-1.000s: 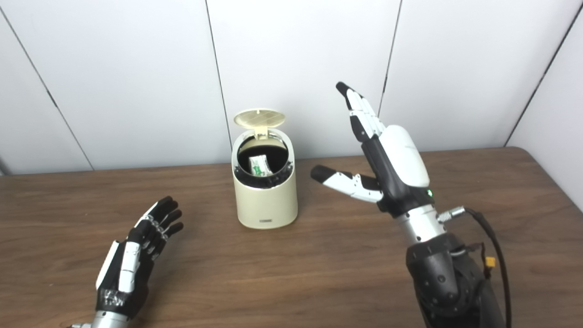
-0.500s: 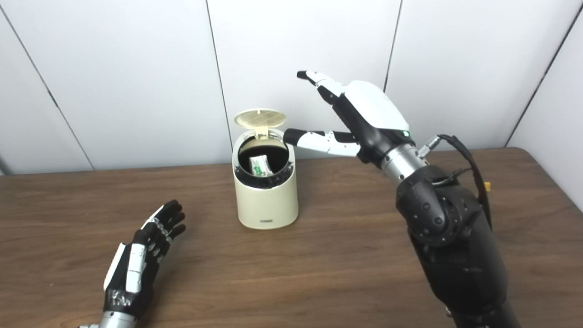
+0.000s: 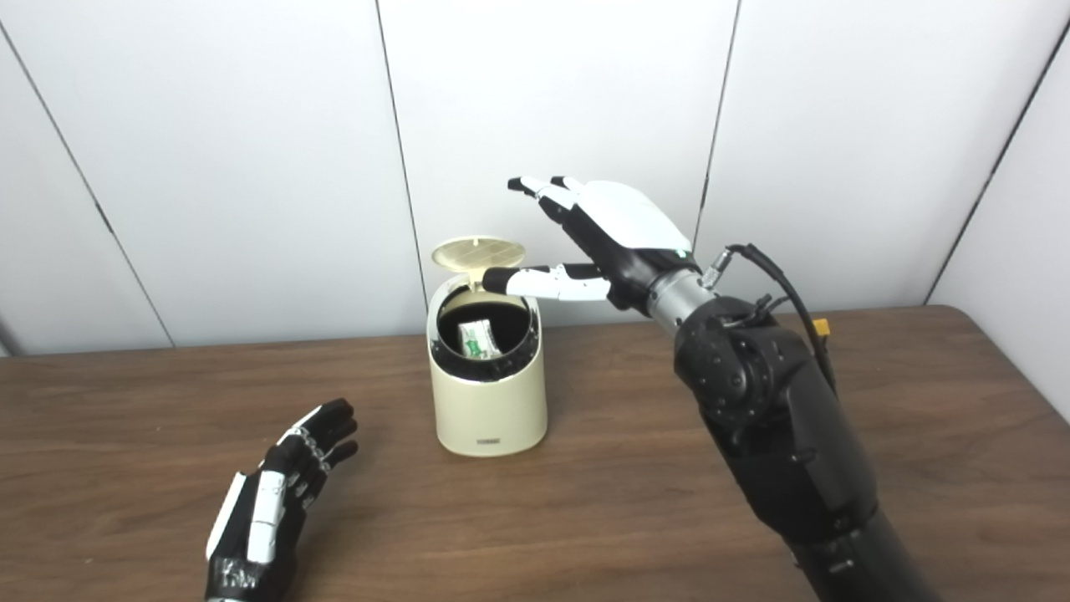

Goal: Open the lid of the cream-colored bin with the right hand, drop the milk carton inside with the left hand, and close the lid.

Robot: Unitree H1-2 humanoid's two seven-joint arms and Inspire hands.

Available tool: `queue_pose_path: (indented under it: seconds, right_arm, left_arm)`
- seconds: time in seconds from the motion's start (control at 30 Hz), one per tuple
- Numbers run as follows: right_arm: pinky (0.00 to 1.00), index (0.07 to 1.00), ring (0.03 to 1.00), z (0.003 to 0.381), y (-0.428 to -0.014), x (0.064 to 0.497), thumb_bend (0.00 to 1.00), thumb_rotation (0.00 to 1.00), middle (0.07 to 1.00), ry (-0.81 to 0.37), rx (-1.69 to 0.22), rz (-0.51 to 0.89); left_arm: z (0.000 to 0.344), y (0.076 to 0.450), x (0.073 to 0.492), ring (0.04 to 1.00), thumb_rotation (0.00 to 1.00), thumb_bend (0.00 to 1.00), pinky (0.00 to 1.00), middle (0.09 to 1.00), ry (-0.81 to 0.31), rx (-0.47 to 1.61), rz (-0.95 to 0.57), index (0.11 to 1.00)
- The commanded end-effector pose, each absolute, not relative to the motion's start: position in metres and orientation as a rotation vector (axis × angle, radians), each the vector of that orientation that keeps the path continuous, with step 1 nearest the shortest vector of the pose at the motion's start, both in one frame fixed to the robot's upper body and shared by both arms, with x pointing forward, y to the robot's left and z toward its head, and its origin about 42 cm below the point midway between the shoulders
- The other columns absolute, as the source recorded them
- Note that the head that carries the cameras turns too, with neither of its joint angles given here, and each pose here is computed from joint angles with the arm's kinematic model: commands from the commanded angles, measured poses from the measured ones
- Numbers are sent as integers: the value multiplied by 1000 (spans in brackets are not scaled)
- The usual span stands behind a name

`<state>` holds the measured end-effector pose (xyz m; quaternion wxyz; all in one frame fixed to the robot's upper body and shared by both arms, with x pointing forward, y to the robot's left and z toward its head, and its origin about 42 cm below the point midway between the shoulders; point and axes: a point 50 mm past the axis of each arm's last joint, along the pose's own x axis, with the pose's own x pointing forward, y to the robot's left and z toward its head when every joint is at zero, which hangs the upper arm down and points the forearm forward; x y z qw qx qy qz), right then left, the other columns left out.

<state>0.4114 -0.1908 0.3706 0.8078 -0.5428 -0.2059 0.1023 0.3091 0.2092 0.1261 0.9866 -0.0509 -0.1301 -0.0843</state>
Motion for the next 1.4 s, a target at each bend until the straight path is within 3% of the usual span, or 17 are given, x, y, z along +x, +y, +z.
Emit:
queue_pose_path:
  seconds: [0.0,0.57,0.87,1.1,1.37]
  right_arm:
    - [952,944,991,403,-181,413,815,1000,937,-559,-1185,175]
    - [943,902,968,396,-160,435,780,971,919,-563,-1215,233]
    - [933,891,966,378,-154,440,811,959,912,-487,-1256,256]
    - [924,852,940,374,-156,438,805,950,868,-484,-1266,266]
    - [984,780,898,376,-156,432,811,970,797,-496,-1258,281]
  left_arm:
    - [125,204,308,895,948,707,874,886,-269,-114,-169,874]
    - [129,199,306,880,937,700,860,877,-286,-123,-146,868]
    - [131,199,306,878,934,684,856,881,-296,-142,-158,874]
    - [132,199,305,871,938,679,848,878,-298,-133,-164,872]
    - [134,200,304,876,922,687,853,873,-304,-136,-162,867]
